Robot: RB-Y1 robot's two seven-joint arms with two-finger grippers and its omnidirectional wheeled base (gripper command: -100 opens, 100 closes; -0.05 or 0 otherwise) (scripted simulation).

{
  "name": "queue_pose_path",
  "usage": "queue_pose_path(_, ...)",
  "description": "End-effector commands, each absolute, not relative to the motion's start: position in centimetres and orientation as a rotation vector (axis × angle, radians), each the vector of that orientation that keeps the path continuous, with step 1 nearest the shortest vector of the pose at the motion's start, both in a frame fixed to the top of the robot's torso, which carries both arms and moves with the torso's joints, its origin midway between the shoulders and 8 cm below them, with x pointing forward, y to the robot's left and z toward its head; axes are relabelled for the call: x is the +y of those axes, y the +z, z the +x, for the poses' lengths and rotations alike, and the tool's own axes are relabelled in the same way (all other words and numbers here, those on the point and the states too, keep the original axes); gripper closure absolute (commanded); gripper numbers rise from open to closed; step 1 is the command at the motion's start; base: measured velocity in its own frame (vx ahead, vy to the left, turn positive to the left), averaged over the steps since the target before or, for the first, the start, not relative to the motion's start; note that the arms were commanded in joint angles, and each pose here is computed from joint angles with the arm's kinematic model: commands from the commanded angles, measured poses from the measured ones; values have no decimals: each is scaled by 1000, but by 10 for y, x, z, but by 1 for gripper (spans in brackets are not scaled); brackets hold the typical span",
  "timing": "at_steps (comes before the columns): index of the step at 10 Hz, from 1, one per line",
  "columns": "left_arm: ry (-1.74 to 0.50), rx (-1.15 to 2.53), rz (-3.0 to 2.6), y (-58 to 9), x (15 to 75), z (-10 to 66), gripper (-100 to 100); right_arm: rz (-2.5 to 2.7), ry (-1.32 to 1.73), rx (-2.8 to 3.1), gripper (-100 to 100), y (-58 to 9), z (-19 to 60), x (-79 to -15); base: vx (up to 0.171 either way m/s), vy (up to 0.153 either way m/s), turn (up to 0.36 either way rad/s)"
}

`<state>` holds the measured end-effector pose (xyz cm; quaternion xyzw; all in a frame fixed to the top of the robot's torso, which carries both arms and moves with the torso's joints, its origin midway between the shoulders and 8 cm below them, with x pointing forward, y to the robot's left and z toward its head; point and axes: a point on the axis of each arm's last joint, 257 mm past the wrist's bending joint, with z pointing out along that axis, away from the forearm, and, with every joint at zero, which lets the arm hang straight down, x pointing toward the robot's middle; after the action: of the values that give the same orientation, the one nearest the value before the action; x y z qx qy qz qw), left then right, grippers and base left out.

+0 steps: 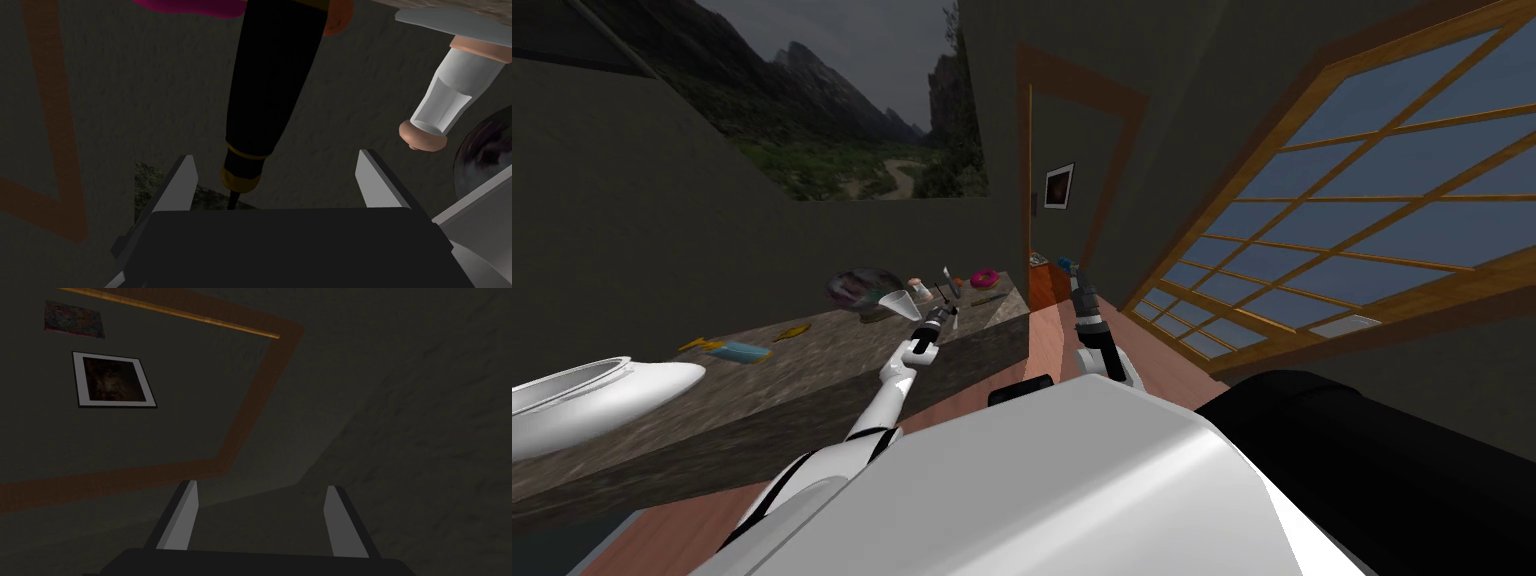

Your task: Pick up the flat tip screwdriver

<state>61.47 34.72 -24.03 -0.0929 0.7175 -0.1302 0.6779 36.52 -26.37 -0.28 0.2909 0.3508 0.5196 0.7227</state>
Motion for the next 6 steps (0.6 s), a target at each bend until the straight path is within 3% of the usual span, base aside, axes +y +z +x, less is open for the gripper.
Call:
queue_pose_path(1, -310, 1622, -177, -241, 324, 627, -100, 642, 1147, 775, 0, -3, 365, -264, -58, 28, 131)
queue_pose_path(6, -331, 1612, -134, -222, 294, 657, -100, 642, 1147, 775, 0, -3, 365, -264, -50, 20, 51)
